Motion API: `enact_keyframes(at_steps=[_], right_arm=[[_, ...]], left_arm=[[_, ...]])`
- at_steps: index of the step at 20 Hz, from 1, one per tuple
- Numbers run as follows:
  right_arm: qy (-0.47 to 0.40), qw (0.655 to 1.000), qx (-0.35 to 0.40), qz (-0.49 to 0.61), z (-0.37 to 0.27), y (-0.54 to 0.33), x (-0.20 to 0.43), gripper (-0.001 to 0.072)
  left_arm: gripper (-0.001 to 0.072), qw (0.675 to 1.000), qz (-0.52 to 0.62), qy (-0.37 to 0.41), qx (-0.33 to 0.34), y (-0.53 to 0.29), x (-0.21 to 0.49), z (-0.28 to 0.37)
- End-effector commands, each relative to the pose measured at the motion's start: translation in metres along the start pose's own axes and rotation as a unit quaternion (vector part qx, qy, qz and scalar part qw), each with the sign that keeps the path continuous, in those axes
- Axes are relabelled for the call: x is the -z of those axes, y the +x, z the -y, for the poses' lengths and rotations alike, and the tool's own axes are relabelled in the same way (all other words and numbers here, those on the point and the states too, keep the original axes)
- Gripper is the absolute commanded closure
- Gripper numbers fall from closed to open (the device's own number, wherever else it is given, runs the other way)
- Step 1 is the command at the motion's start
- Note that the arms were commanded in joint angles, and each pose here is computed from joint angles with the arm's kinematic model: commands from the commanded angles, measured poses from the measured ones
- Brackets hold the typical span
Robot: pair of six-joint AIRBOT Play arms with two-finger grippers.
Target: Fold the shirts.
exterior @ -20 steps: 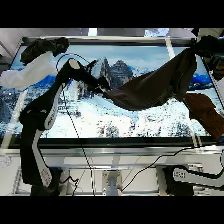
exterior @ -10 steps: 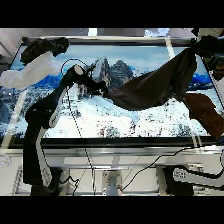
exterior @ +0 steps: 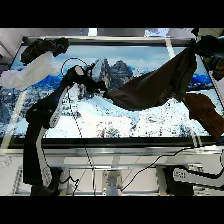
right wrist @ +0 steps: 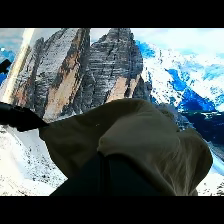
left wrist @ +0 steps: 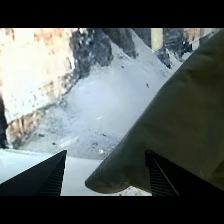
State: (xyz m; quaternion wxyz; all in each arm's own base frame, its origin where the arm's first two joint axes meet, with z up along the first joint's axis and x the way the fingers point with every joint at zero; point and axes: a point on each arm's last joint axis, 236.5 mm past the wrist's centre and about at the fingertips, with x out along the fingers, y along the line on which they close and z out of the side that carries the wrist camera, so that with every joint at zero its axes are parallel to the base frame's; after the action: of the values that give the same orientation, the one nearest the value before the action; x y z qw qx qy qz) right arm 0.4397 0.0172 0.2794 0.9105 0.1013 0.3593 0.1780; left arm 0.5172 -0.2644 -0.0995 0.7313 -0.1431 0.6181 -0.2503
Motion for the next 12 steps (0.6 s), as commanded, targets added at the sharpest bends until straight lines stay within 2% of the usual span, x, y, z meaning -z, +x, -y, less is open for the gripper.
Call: enact_keyframes(at_steps=[1, 4, 6, 7, 9, 10, 11, 12], right_arm=[[0.0, 1.0, 0.0, 0.0, 0.0, 0.0, 0.0, 0.0687], [0.0, 1.0, 0.0, 0.0, 0.0, 0.0, 0.0, 0.0687], [0.0, 1.0, 0.0, 0.003, 0.0, 0.0, -0.001, 0.0687], [0.0, 1.0, 0.001, 0.004, 0.0, 0.0, -0.002, 0.0687], [0.0, 1.0, -0.001, 0.005, -0.001, 0.0, -0.003, 0.0687], [0.0, 1.0, -0.001, 0.005, -0.001, 0.0, -0.002, 0.0686], [0.0, 1.0, -0.001, 0.005, -0.001, 0.0, -0.002, 0.0686], [0.0, 1.0, -0.001, 0.006, -0.001, 0.0, -0.003, 0.0687]], left_arm=[[0.013, 0.999, -0.039, 0.015, -0.006, 0.016, 0.02, -0.001], [0.0144, 0.997, -0.068, 0.028, 0.011, 0.028, 0.037, 0.013], [0.0378, 0.995, -0.07, 0.035, 0.058, 0.028, 0.04, 0.037], [0.0431, 0.994, -0.068, 0.041, 0.081, 0.026, 0.039, 0.047], [0.0431, 0.993, -0.06, 0.038, 0.092, 0.026, 0.035, 0.053], [0.0468, 0.993, -0.056, 0.037, 0.093, 0.026, 0.033, 0.053], [0.0667, 0.993, -0.053, 0.035, 0.098, 0.025, 0.032, 0.055], [0.0693, 0.992, -0.05, 0.035, 0.107, 0.024, 0.03, 0.059]])
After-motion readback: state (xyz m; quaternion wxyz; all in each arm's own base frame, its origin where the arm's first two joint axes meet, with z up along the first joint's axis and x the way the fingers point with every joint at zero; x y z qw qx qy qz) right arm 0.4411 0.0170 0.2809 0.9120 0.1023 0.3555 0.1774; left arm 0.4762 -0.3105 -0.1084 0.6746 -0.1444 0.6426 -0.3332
